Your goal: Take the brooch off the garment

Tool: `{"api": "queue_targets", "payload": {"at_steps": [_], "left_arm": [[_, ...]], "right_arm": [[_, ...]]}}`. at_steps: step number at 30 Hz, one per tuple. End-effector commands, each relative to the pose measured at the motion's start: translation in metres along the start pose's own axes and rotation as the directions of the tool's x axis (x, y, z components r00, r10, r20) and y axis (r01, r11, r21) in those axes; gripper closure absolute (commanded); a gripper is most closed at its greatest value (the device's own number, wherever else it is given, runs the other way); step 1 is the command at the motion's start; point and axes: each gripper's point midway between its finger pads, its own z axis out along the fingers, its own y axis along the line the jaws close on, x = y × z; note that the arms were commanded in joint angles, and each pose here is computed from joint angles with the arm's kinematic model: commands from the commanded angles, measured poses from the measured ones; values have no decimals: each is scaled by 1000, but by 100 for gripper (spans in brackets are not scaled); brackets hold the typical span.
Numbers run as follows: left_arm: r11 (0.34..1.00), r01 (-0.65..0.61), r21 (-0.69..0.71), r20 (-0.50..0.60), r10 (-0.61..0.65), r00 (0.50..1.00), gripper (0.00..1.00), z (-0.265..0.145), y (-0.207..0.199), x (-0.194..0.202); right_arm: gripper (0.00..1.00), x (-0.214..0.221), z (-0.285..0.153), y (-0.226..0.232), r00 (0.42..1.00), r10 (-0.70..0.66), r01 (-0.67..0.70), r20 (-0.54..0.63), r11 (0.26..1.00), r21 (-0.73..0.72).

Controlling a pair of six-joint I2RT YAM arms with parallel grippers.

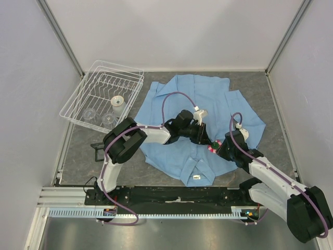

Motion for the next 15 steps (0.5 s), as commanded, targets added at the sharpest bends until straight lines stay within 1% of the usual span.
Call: {"api": "queue_targets", "payload": {"at_steps": [1, 5, 6, 8, 9, 11, 12, 13, 15], "left_arm": [[999, -9, 51, -6, 10, 1000, 73, 7, -11, 2], [999, -19, 44, -6, 19, 1000, 74, 9, -9, 7], [999, -18, 42, -9, 18, 1000, 75, 10, -8, 10], [999, -18, 40, -7, 18, 1000, 75, 10, -6, 11], [999, -17, 38, -7, 17, 1000, 76, 10, -5, 12], [999, -20, 37, -5, 20, 1000, 77, 11, -4, 13], [999, -21, 35, -5, 21, 1000, 77, 11, -3, 14], [999, -19, 30, -7, 19, 1000, 78, 11, -2, 15], [999, -18, 28, -10, 19, 1000, 78, 12, 0, 18]], "right_arm": [[68, -24, -12, 17, 999, -18, 20, 47, 999, -29], [59, -37, -22, 23, 994, -78, 80, 71, 996, -37], [52, -41, -24, 23, 993, -92, 95, 77, 995, -32], [49, -52, -29, 28, 987, -135, 138, 90, 990, -27], [46, -56, -28, 24, 985, -144, 145, 90, 989, -1], [45, -66, -30, 28, 981, -172, 172, 92, 985, 5], [45, -68, -27, 27, 983, -168, 168, 76, 986, 5], [42, -71, -27, 32, 983, -170, 171, 73, 985, -16], [40, -72, -19, 30, 981, -189, 190, 36, 982, -19]]}}
